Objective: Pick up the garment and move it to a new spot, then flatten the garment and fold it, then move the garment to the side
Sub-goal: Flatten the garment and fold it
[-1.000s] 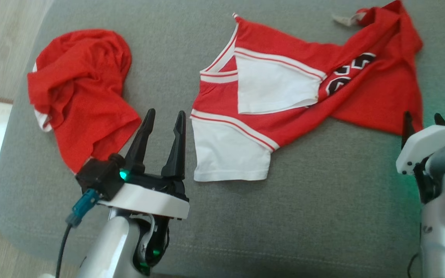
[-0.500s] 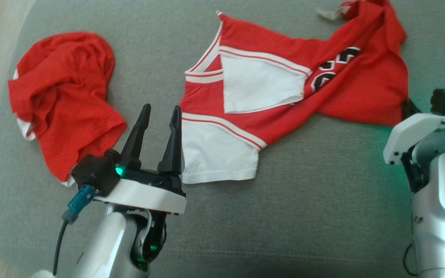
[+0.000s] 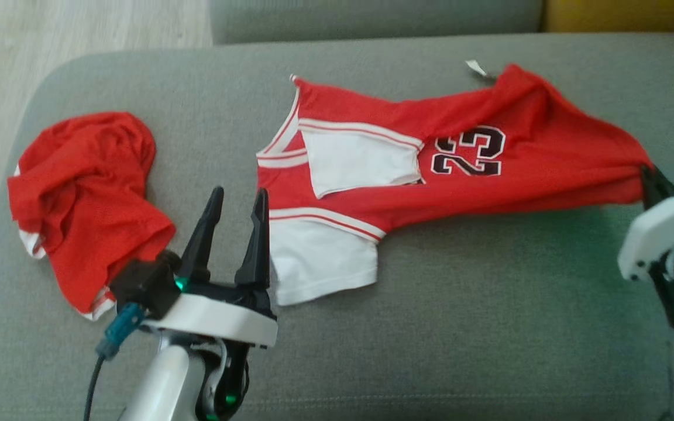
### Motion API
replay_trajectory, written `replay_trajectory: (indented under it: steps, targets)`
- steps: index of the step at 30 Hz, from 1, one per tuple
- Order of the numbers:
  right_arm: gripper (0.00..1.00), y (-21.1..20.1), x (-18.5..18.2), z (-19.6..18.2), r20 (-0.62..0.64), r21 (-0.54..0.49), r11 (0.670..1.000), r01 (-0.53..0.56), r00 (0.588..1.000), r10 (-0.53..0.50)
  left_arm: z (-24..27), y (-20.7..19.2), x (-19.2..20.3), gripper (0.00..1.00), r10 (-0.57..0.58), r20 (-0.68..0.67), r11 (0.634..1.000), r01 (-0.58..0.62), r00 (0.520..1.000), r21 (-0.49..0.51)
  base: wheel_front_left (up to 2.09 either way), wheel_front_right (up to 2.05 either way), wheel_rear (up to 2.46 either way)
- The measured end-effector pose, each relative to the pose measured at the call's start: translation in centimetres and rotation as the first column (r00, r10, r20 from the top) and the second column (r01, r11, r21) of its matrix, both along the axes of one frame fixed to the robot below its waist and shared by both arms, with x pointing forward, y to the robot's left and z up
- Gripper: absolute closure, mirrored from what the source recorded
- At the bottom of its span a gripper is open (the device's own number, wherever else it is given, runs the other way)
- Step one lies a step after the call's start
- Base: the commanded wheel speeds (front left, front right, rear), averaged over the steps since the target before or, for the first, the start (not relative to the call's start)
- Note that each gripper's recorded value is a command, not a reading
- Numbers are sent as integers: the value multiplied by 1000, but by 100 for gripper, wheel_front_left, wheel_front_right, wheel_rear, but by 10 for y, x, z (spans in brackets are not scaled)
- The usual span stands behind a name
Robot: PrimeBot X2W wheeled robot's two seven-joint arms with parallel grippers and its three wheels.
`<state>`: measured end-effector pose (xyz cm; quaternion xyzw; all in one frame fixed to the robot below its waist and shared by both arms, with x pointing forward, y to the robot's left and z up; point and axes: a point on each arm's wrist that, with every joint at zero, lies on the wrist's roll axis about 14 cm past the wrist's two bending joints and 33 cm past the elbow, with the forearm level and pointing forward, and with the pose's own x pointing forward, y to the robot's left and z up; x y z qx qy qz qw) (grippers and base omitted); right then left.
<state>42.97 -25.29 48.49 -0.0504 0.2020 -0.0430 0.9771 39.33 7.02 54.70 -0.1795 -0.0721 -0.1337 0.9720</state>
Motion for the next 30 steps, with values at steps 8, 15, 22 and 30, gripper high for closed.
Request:
replay_trajectory:
  steps: [8,15,22,30]
  targets:
    - [100,-30,-42,32,22,-9,998,68,997,-68,6,-4,-13,0,-7,14,1000,7,1000,-3,0,0,0]
    - [100,-27,-39,29,-11,-7,999,49,999,-49,2,0,-12,0,3,3,1000,-3,1000,-5,0,0,0]
    - [100,-14,3,13,-73,-62,998,-22,997,18,-10,4,-8,0,13,-31,1000,-13,999,-2,0,0,0]
    - [100,-32,51,-18,-161,-185,982,-31,987,1,-14,15,7,0,36,-36,999,-36,999,6,0,0,0]
